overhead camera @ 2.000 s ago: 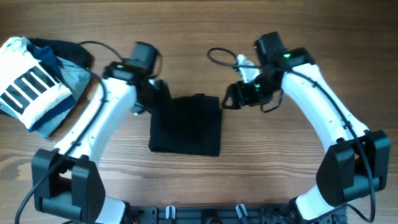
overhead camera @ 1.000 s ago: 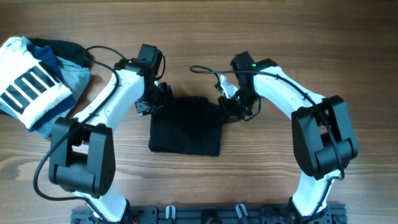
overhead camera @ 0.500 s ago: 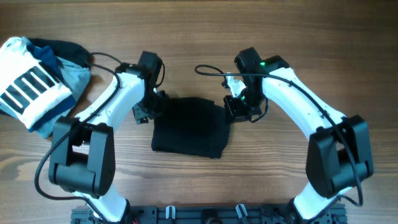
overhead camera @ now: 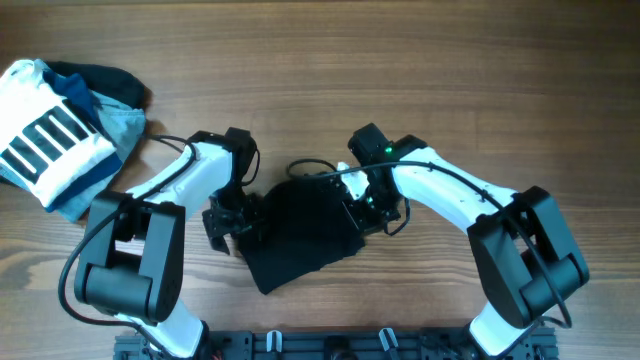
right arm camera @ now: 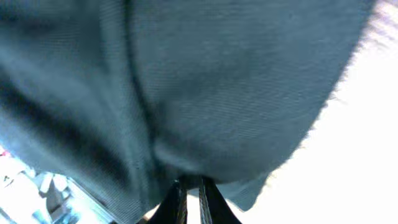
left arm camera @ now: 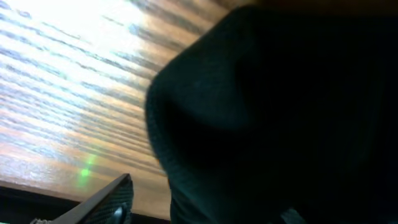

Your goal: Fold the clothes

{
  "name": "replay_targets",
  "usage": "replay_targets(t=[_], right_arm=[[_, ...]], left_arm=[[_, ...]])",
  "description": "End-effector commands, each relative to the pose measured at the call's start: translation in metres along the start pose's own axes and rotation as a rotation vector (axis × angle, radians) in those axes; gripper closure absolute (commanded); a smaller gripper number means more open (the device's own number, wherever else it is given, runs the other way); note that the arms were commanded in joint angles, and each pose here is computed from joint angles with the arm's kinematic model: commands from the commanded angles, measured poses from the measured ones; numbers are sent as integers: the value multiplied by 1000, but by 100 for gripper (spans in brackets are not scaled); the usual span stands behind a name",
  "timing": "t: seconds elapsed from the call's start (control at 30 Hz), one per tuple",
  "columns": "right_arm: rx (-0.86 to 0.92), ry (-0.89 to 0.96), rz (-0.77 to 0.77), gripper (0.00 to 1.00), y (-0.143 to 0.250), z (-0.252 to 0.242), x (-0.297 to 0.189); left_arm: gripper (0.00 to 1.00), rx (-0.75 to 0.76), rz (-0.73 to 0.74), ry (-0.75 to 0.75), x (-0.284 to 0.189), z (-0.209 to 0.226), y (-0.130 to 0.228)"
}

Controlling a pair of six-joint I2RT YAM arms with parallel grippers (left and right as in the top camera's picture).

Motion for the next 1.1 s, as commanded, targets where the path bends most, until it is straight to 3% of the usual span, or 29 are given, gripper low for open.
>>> replay_targets(t=[0.0, 0.13, 0.2, 0.27, 0.33, 0.43, 0.5, 0.53, 0.77, 0.93, 1.07], right_arm=[[17, 161, -62, 83, -14, -24, 6], [32, 200, -278, 78, -51, -53, -14], [89, 221, -326, 83, -58, -74, -33], [128, 162, -288, 82, -56, -74, -56], [130, 46, -211, 74, -46, -52, -77], [45, -201, -134, 73, -28, -9, -86], [46, -254, -60, 73, -17, 11, -79], [27, -294, -43, 73, -15, 22, -75], [24, -306, 57, 73, 11, 44, -7], [99, -38, 0, 76, 11, 0, 27], [108, 126, -120, 74, -10, -32, 18]], left_arm=[[31, -28, 80, 45, 6, -3, 12], [33, -27, 70, 54, 6, -5, 10], [35, -16, 32, 92, -4, -7, 10], [35, 0, -48, 131, -25, -9, 10], [29, 11, -188, 137, -54, -5, 7], [19, 17, -407, 193, -83, -7, -8], [29, 23, -473, 240, -88, -18, -21], [34, 22, -467, 235, -83, -21, -27], [32, 10, -306, 96, -35, -21, -39], [31, 4, -250, 59, -17, -13, -31], [33, 6, -122, 103, 4, -10, -13]])
Point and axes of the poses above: each gripper's point midway between its finger pads, its own x axis out along the fingers, its own z axis along the line the jaws close on, y = z × x, the point moved 6 cm from there along -x, back along the fingers, and after that the axes turned 3 degrees about -x, right-handed, at the moved point
